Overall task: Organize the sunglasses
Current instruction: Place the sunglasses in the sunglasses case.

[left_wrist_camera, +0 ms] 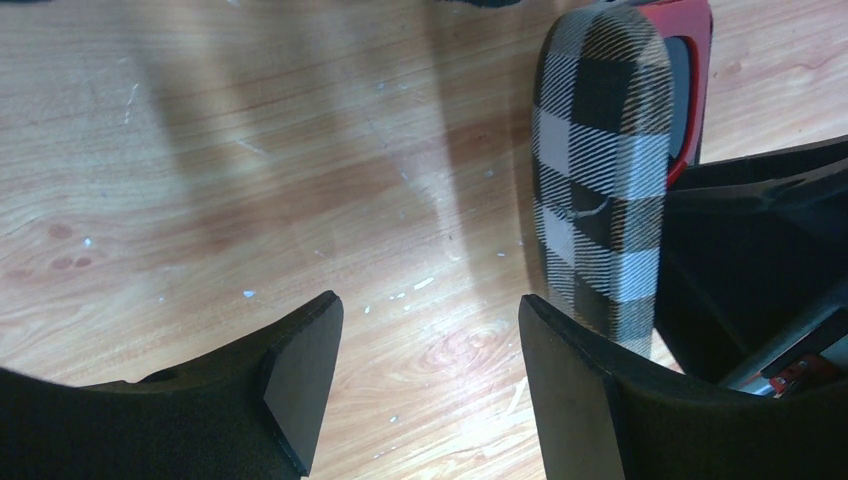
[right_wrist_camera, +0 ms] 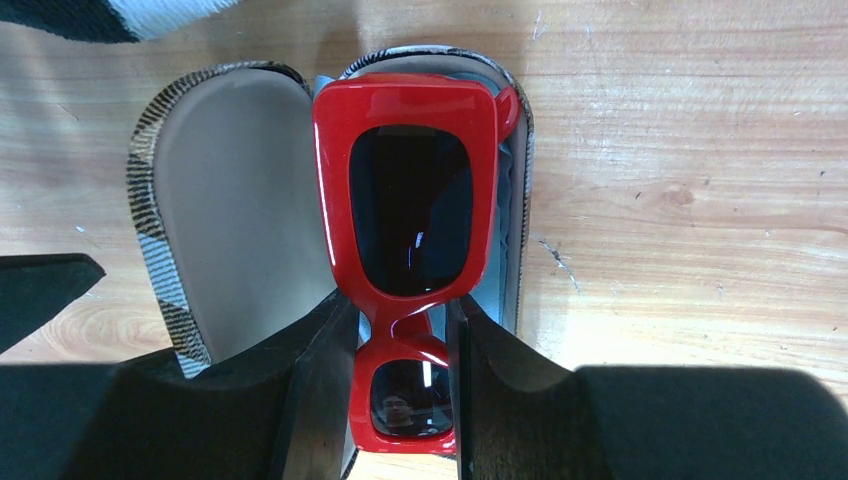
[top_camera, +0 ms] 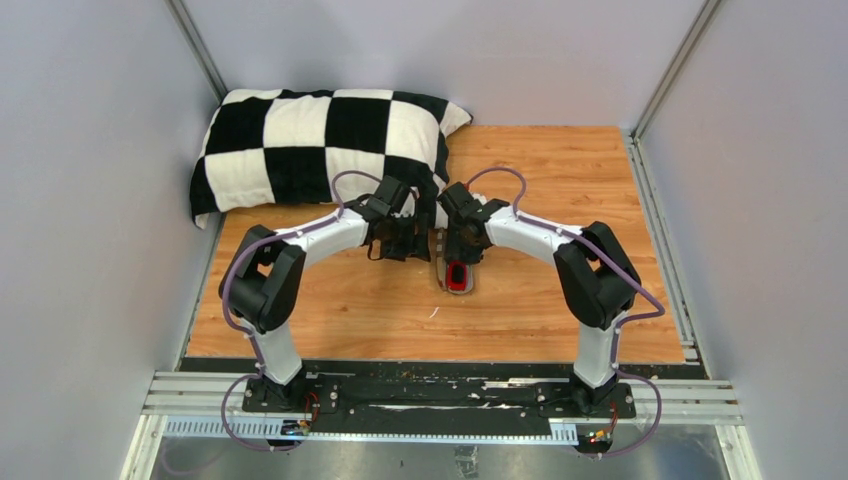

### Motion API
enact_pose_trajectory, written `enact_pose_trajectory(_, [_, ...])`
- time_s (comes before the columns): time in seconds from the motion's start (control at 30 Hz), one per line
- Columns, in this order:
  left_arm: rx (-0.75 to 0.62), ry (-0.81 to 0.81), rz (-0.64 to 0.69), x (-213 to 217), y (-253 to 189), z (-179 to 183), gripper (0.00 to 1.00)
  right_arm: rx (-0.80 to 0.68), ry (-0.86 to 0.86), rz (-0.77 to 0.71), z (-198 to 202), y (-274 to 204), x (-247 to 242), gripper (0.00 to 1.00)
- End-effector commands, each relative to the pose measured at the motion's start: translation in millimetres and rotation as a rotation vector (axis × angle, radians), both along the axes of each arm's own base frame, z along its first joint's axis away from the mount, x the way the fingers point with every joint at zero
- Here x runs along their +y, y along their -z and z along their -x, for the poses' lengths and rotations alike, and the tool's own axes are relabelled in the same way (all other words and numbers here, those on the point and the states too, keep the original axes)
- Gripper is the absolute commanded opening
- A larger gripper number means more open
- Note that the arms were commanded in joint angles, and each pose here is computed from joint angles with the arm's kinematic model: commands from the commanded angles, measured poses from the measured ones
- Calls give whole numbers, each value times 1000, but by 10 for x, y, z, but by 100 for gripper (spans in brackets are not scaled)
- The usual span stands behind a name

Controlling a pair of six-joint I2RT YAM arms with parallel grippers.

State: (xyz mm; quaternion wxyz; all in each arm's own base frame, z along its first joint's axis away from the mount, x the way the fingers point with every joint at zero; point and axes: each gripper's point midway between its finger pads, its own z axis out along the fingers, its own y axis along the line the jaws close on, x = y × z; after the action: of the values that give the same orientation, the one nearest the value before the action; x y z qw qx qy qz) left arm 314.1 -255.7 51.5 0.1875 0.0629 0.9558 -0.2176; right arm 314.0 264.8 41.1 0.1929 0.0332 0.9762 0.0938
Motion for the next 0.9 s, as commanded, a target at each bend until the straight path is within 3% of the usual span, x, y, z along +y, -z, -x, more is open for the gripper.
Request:
enact_pose_trajectory(0.0, [8,56,16,-128,-12,-11,70,33,-71,71,76,76,-47,0])
enact_pose_trajectory(0.43, [7,68,12,-185,-49,-90,70,49,-136,148,151,177,-117,0])
enact_pose_trajectory(0.63, [10,69,9,-183,-35,-82,70,39,-142,132,175,143,-64,23])
enact_pose_trajectory(0.87, [10,71,10,-198,-41,-79,70,21,-137,105,212,40,-56,27])
